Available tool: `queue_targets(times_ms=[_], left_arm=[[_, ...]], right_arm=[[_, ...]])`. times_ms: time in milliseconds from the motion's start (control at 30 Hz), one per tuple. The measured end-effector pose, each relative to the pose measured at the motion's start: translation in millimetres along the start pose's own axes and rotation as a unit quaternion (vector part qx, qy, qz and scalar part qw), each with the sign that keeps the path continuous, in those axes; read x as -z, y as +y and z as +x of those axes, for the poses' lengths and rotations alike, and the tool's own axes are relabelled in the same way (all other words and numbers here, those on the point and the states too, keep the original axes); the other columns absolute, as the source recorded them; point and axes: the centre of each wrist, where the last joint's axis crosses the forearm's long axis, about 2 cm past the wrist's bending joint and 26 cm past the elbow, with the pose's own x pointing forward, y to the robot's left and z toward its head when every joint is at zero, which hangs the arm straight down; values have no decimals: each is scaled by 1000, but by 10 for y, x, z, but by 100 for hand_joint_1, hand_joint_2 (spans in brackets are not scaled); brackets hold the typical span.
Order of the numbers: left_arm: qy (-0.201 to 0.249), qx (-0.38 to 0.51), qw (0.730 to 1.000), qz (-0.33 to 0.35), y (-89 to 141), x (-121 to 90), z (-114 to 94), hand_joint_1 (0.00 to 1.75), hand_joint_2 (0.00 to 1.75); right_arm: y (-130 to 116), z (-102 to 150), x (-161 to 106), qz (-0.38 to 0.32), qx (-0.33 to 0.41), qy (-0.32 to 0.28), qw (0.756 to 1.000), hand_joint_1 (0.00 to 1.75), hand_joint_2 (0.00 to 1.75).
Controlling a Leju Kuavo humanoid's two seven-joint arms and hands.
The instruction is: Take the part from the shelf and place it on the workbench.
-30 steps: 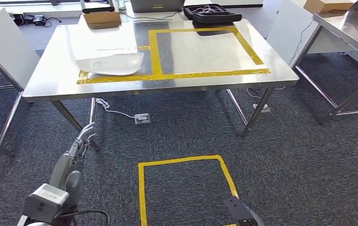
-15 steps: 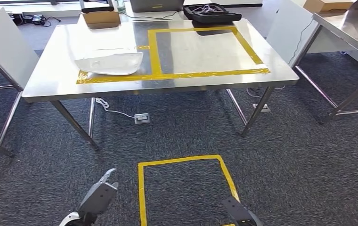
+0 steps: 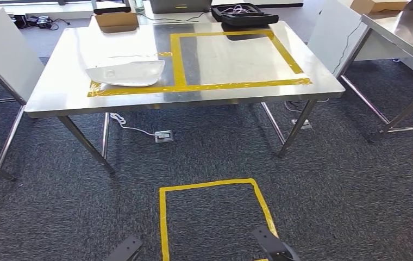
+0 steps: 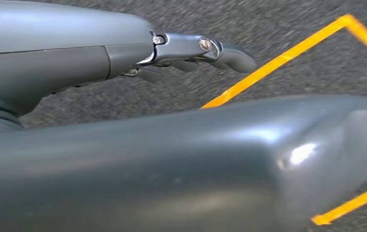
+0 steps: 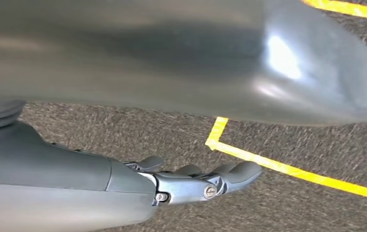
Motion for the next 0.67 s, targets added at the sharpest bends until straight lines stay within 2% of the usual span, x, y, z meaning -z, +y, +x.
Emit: queue_targets(times_ms=[233,667], left_arm=[[17,0,1000,-2,-5,-14,-61,0,0],[22,10,1000,-8,-6,1,-24,0,0]], right_arm=[[3,35,15,3,-2,3,1000,0,0],[7,17,7,0,1,1,1000,0,0]])
